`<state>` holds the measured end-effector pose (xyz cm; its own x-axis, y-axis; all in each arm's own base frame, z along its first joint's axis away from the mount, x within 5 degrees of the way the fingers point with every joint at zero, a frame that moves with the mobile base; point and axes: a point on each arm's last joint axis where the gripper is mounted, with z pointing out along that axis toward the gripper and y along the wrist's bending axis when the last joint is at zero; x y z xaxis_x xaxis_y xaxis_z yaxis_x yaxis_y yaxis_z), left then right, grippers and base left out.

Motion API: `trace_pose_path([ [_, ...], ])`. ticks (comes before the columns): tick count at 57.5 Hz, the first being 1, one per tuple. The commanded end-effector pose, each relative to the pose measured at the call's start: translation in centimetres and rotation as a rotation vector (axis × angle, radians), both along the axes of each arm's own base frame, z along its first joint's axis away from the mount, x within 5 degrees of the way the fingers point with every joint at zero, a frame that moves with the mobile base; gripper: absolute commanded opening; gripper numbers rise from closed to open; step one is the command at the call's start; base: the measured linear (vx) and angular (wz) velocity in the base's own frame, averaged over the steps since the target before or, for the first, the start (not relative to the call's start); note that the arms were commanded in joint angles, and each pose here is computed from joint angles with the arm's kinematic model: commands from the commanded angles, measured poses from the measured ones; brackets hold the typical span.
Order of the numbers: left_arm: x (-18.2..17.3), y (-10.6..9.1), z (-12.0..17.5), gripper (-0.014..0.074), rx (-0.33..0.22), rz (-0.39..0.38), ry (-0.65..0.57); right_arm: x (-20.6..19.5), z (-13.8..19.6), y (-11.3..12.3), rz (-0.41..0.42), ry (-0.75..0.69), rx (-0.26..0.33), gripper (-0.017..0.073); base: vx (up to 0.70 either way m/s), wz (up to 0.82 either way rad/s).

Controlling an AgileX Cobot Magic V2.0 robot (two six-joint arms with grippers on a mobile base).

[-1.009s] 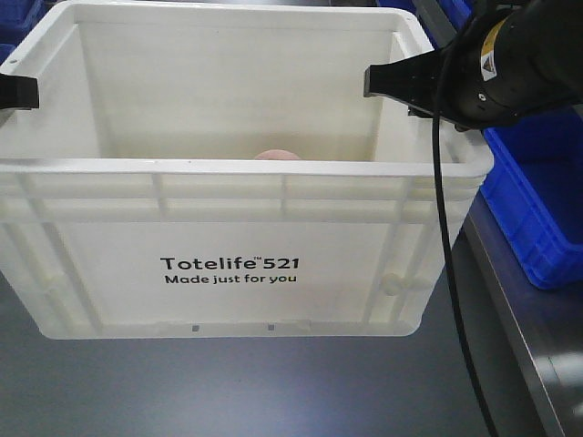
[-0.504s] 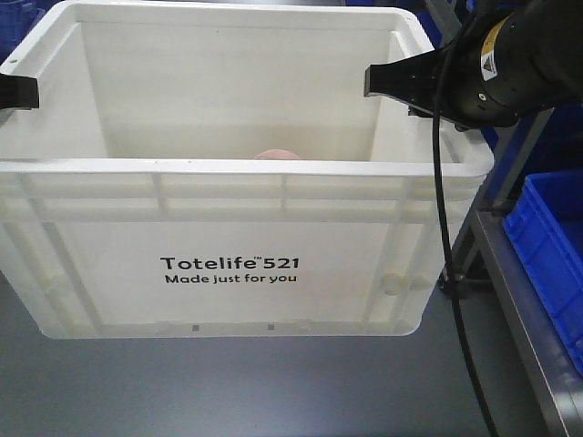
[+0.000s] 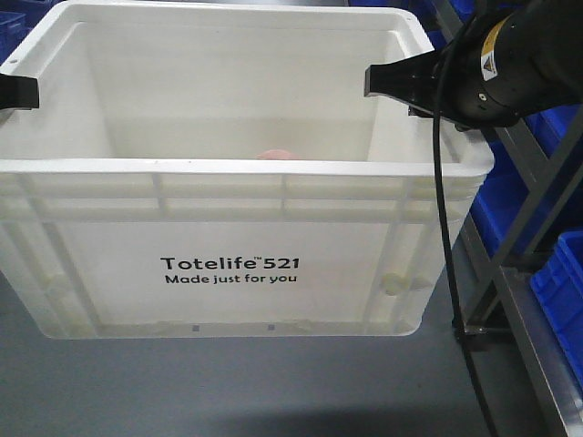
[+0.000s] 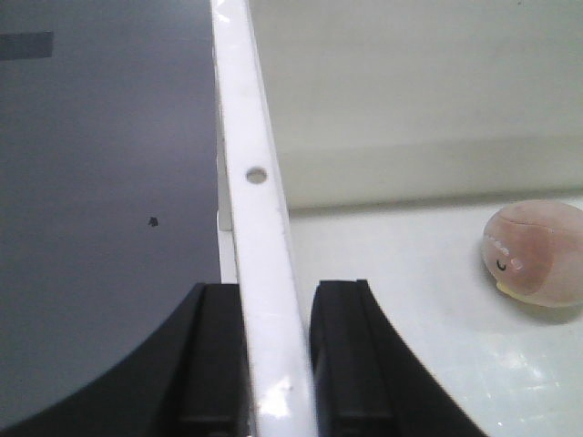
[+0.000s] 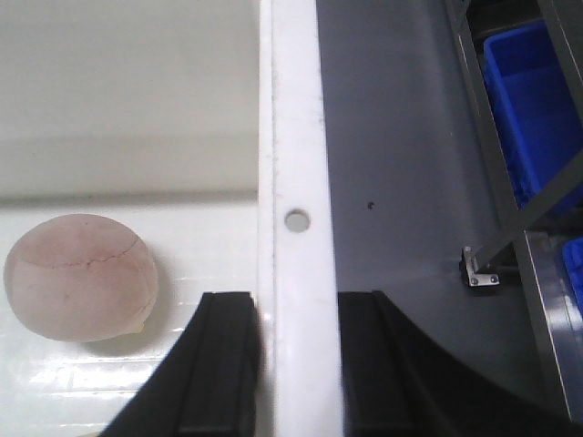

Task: Place moving items into box and shelve
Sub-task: 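Hold the tote rims with both grippers while the base turns along the shelving, then hold the tote with both grippers while driving alongside the blue-bin shelves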

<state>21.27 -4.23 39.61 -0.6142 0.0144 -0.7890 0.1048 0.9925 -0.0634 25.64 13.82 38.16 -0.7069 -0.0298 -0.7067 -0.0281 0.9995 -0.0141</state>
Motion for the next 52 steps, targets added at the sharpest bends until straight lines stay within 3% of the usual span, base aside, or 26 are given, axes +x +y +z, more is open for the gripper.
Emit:
trace_pose_path([
  [1,-0.32,-0.24,3.2,0.0129,-0.034,-0.034,-0.218,-0.09,3.44,-0.56,0.045,-0.2,0.005,0.0127,0.37,0.01],
  [52,-0.32,-0.24,3.19,0.0129,-0.034,-0.034,-0.217,-0.09,3.45,-0.55,0.045,-0.201,0.006,0.0127,0.37,0.01],
])
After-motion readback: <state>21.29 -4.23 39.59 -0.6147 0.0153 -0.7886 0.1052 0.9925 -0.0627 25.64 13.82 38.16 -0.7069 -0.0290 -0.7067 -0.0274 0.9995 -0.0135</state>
